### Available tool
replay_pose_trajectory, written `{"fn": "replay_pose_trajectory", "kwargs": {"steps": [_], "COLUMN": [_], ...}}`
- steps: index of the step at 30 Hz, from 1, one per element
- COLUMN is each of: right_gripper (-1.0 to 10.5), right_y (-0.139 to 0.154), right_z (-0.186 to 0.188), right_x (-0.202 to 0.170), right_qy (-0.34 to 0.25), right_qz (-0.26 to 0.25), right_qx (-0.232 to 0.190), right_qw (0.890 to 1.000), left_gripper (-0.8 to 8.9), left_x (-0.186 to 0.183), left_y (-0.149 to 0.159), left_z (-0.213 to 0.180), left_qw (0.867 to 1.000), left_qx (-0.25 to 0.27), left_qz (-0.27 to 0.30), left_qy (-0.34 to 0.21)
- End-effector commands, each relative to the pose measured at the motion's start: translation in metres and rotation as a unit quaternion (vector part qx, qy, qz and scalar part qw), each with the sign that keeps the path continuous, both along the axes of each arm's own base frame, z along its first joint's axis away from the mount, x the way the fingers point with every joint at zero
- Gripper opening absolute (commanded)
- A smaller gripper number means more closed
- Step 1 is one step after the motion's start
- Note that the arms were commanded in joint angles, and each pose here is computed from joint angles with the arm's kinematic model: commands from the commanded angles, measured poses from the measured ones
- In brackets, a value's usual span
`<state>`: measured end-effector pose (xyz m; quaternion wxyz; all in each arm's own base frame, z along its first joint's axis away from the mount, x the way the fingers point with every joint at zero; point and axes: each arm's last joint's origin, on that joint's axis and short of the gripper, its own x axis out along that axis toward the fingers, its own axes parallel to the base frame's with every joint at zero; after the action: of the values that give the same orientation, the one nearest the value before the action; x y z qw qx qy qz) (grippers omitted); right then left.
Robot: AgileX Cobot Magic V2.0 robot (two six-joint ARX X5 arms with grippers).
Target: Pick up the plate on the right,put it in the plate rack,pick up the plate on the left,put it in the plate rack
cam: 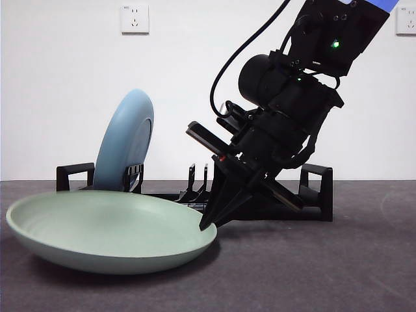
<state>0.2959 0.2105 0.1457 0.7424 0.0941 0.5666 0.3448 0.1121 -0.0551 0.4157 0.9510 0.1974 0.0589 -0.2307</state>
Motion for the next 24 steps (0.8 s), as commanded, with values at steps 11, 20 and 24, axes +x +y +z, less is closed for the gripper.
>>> {"fn": "replay_pose_trajectory", "kwargs": {"steps": [11,20,24], "right_gripper": [-0.1,-0.1,-0.1], "right_y": [-0.011,-0.044,-0.061], "right_z": [0.034,0.102,0.118], "right_x": [-0.015,-0.035,-0.038], "right_qy": [0.004,-0.082,-0.095], "right_qz": [-0.011,-0.049,-0.071], "right_qx": [-0.019,-0.022,-0.015], "right_qw": [1.000,0.995,0.993], "left_gripper": [3.15,3.11,3.10], "left_x": [0.011,0.009,0.006], "left_y": [-0.026,-0.072,-0.100], "left_z": [-0.017,-0.037,-0.058], "left_qw": [0.993,0.970,0.950], "left_qx": [0.034,0.118,0.211], "left_qz": [-0.085,-0.181,-0.181], "left_qy": [0.070,0.114,0.140]}}
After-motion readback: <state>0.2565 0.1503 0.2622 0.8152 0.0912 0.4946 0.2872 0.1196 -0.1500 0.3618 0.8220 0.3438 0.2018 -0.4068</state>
